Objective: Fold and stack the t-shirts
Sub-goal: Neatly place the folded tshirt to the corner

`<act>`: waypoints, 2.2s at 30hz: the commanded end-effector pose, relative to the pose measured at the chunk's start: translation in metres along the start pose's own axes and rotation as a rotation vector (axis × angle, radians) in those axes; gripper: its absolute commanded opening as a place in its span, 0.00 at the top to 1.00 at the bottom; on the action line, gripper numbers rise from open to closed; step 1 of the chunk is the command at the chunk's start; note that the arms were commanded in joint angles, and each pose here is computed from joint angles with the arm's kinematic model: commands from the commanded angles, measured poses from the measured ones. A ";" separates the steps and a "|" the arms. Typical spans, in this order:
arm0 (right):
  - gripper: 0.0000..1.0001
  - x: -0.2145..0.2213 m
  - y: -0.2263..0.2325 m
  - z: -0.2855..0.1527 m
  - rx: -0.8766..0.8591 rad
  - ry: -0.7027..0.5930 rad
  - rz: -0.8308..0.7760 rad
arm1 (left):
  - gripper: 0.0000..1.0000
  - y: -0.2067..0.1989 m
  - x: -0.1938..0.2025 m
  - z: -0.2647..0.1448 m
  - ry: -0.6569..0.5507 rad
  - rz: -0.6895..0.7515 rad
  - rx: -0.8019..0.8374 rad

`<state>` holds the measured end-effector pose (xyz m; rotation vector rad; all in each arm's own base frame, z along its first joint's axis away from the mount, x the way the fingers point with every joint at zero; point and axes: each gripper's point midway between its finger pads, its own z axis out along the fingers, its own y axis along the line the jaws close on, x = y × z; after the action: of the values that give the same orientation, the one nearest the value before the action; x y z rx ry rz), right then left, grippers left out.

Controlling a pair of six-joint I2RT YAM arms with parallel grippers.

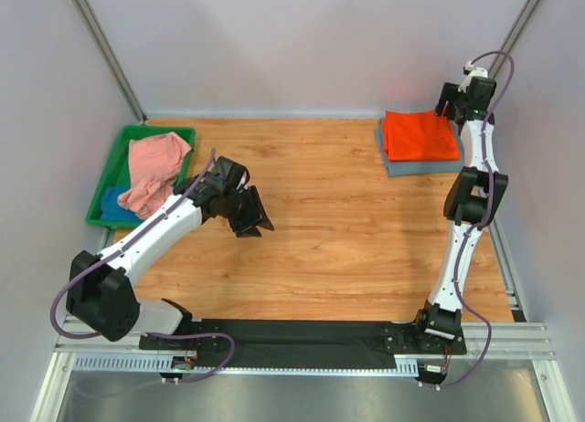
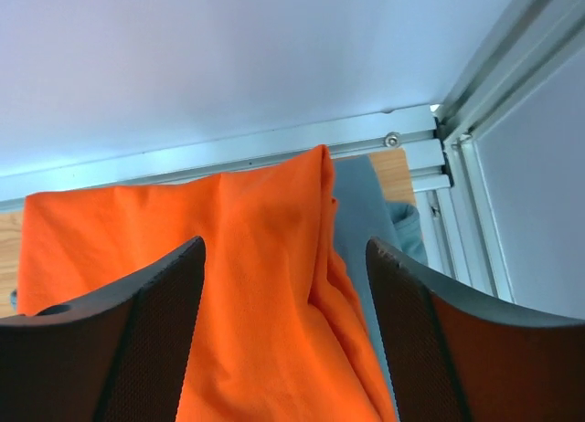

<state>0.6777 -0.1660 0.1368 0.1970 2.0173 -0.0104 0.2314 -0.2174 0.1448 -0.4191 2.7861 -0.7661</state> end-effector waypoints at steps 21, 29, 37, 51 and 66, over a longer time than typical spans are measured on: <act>0.95 -0.011 0.021 -0.008 -0.090 -0.024 0.392 | 0.49 -0.035 -0.001 -0.038 -0.069 0.109 0.170; 0.98 -0.003 -0.019 0.035 0.000 -0.145 0.422 | 0.50 -0.045 -0.018 -0.015 -0.036 0.117 0.120; 0.90 -0.031 -0.039 0.026 0.034 -0.257 0.390 | 0.50 -0.046 -0.017 -0.012 -0.006 0.138 0.113; 0.36 -0.068 0.055 -0.218 0.082 0.088 0.445 | 0.49 -0.064 -0.002 -0.112 -0.155 0.280 0.247; 0.00 0.065 0.222 -0.521 -0.478 0.375 0.557 | 0.29 -0.042 0.017 -0.190 -0.387 0.417 0.303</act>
<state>0.2553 0.0838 0.3225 0.3860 2.1933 0.6633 0.1831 -0.1870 0.3179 0.0345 2.2725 -0.9458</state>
